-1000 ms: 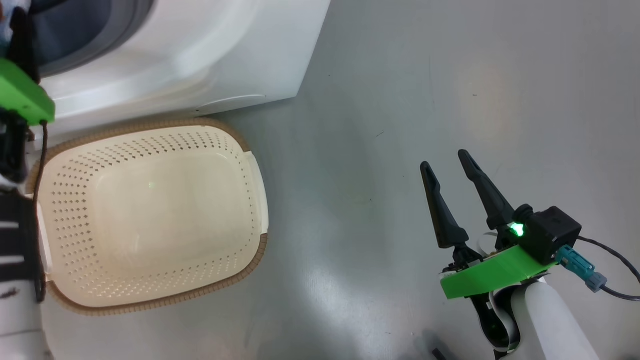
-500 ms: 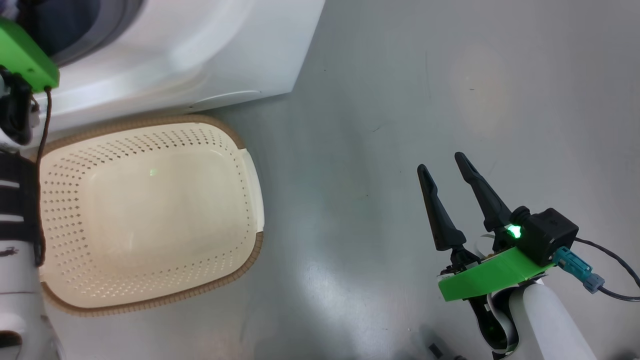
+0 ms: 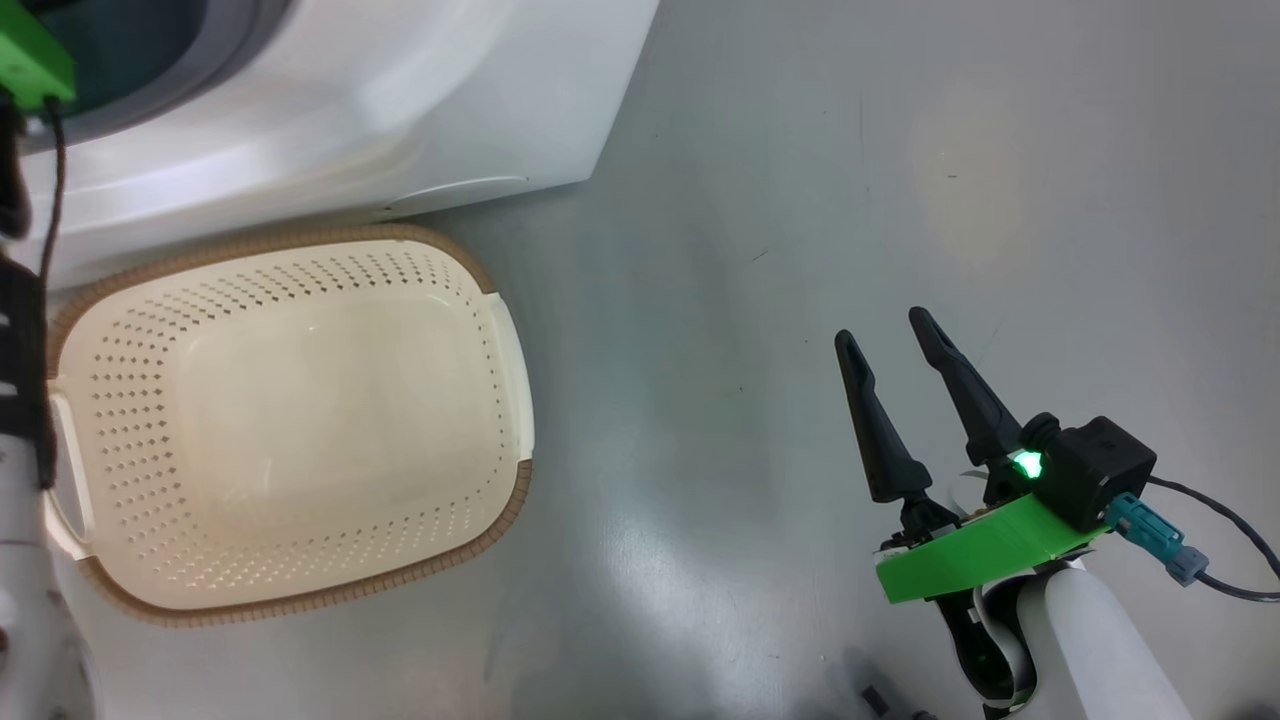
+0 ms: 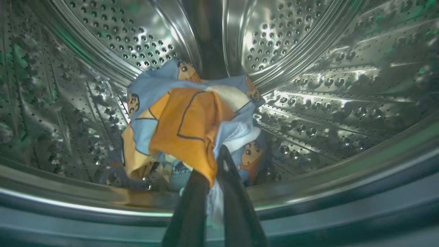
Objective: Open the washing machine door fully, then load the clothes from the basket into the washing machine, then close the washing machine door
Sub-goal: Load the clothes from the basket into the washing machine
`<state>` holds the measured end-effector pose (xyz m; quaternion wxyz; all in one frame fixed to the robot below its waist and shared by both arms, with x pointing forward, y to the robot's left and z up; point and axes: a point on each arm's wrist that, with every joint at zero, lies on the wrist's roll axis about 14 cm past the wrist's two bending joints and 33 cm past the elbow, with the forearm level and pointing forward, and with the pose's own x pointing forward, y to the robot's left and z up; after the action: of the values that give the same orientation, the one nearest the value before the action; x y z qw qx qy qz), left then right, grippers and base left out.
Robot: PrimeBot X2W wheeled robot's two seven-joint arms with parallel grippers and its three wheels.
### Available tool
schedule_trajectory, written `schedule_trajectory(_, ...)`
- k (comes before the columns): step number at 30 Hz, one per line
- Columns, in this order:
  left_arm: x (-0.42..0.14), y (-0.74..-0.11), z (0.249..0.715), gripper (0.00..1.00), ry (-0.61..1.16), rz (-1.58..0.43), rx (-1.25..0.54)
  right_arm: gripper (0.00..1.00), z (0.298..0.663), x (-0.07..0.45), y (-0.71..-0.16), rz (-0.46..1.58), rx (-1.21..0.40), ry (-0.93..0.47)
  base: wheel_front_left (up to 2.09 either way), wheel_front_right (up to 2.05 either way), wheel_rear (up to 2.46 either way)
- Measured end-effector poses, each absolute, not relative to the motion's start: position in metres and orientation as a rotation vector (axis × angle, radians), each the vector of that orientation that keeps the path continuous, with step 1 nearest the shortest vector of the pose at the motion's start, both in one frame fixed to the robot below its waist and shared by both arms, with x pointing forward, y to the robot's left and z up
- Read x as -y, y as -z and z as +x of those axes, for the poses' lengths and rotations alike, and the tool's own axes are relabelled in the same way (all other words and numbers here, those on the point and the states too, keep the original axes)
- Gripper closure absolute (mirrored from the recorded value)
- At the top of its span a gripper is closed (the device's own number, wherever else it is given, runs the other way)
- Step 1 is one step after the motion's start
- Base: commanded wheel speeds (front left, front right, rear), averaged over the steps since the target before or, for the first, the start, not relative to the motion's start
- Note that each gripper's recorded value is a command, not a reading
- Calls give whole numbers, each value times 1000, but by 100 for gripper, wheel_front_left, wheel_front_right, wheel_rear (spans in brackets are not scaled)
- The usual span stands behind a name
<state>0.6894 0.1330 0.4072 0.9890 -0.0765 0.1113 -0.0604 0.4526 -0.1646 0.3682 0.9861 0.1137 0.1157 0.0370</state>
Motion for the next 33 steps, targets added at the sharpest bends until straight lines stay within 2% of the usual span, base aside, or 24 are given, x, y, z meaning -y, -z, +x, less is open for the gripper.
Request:
schedule_trajectory(17, -129, -428, 734, 100, 154, -124, -62, 0, 443, 170, -341, 222, -308, -53, 0, 0, 0)
schedule_trajectory(25, -130, -402, 756, 100, 161, -125, -50, 0, 437, 173, -314, 239, -377, -32, 0, 0, 0)
schedule_trajectory(33, -108, -430, 777, 100, 234, -120, 105, 0, 429, 179, -298, 235, -425, -10, 0, 0, 0)
